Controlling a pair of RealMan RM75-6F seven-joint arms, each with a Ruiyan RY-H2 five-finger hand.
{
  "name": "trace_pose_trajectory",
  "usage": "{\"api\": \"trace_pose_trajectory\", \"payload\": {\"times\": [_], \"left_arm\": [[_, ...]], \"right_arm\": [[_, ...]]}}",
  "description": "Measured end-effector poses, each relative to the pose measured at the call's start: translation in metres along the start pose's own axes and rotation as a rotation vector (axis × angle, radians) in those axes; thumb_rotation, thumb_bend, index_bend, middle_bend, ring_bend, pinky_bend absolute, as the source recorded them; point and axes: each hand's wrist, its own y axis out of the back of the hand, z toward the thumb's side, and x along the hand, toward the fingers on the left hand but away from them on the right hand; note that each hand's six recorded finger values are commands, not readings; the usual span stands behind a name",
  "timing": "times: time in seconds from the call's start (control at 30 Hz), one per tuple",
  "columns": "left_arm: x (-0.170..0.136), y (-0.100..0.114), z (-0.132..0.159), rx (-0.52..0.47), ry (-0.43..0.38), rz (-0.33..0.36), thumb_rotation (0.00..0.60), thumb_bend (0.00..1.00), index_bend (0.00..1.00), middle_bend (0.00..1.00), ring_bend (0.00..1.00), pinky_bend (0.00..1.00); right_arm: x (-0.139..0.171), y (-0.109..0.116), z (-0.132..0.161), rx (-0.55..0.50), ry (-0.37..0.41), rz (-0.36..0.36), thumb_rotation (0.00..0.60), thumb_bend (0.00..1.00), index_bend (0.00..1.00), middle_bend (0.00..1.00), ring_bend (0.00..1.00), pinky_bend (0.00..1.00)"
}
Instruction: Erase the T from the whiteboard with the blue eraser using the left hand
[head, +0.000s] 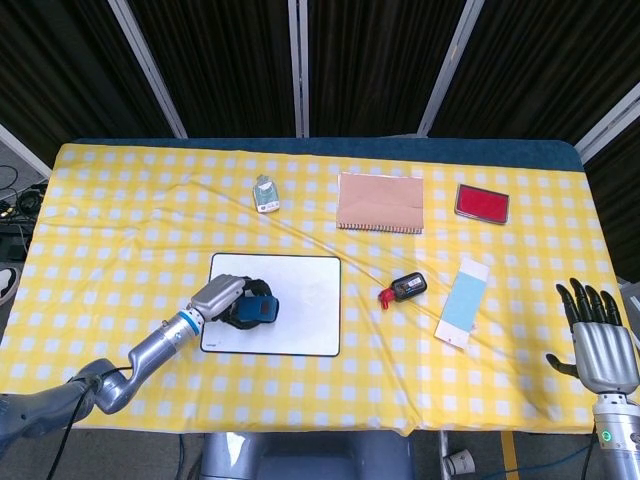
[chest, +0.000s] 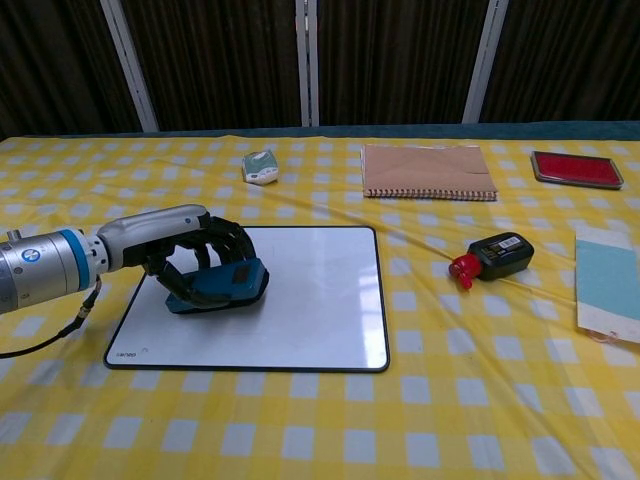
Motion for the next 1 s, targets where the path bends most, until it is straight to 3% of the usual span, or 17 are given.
{"api": "trace_pose_trajectory", "payload": {"times": [0.23, 0.6, 0.87, 1.0], "left_arm": [[0.003, 0.003, -0.002, 0.027, 0.007, 0.017, 0.6, 0.45, 0.56, 0.47, 0.34, 0.45], [0.001, 0.029, -0.038, 0.025, 0.08, 0.114, 0.6, 0.45, 0.57, 0.48, 0.35, 0.46], [-0.007, 0.035, -0.043, 0.001, 0.062, 0.142, 0.6, 0.45, 0.57, 0.48, 0.35, 0.46], [-0.011, 0.049, -0.041, 0.006, 0.044, 0.172, 0.6, 0.45, 0.57, 0.48, 0.35, 0.46]], "right_arm": [[0.0, 0.001, -0.002, -0.002, -0.004, -0.002, 0.6, 0.0, 0.0, 0.0, 0.0, 0.0], [0.001, 0.0, -0.001, -0.001, -0.003, 0.0, 0.6, 0.0, 0.0, 0.0, 0.0, 0.0], [0.0, 0.0, 0.001, -0.001, 0.002, 0.001, 0.6, 0.0, 0.0, 0.0, 0.0, 0.0], [0.0, -0.001, 0.001, -0.002, 0.002, 0.004, 0.6, 0.0, 0.0, 0.0, 0.0, 0.0]]}}
